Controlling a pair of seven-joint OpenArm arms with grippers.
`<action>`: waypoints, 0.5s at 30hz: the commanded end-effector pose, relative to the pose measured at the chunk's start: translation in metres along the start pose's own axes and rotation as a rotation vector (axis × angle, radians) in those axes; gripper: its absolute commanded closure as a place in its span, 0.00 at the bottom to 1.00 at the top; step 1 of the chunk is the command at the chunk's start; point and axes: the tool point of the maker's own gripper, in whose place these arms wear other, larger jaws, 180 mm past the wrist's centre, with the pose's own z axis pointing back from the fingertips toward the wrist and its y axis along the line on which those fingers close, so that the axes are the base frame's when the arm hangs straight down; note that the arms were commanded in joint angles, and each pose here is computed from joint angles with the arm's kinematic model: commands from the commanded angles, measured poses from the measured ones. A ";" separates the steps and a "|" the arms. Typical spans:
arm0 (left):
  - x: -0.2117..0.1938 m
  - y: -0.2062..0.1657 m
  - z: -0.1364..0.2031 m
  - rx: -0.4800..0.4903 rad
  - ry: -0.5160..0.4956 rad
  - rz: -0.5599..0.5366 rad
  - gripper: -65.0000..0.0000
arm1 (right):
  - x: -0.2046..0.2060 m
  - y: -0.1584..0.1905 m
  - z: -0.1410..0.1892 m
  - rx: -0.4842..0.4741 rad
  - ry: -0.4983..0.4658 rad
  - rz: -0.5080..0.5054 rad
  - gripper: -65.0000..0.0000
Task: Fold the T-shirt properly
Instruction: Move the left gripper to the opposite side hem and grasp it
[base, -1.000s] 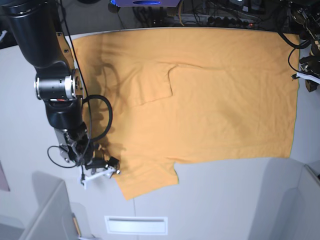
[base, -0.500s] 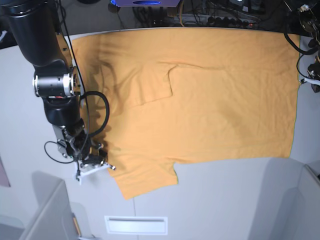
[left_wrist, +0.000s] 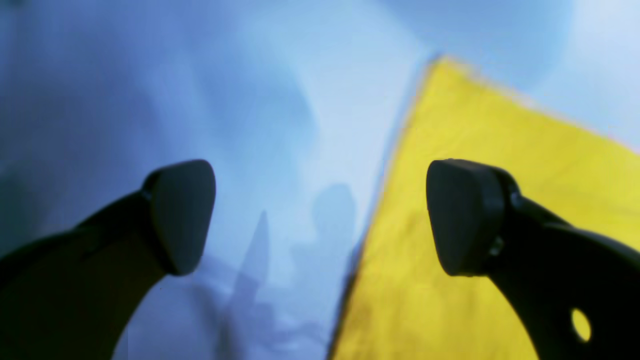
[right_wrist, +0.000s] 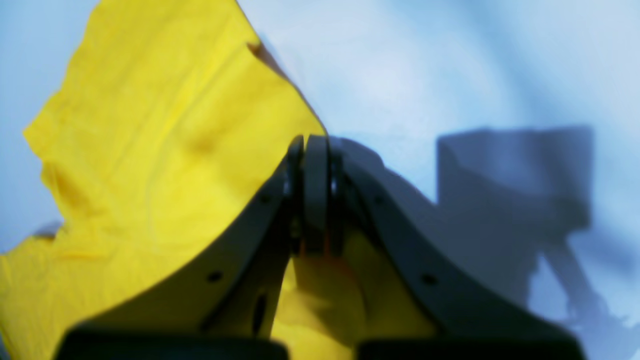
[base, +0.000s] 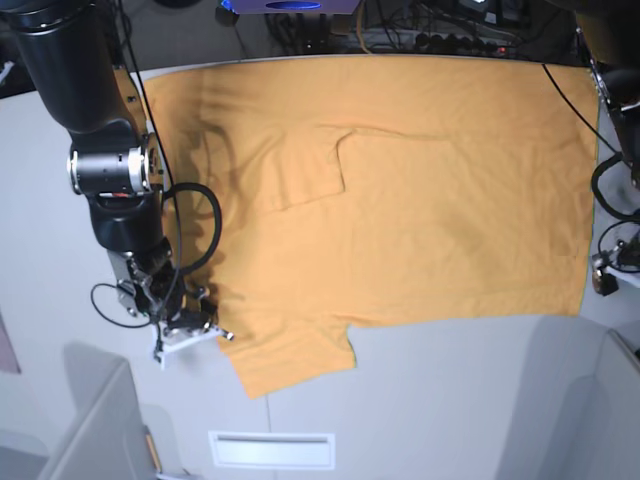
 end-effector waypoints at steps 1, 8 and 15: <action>0.019 0.007 -0.001 0.024 -0.037 -0.024 0.00 | 0.029 0.012 0.006 0.024 -0.054 0.011 1.00; -0.002 -0.009 -0.033 0.033 0.056 0.010 0.00 | 0.030 0.009 0.006 0.018 -0.057 0.011 1.00; -0.020 -0.033 -0.041 -0.011 0.074 0.020 0.00 | 0.031 0.008 0.007 0.017 -0.058 0.011 1.00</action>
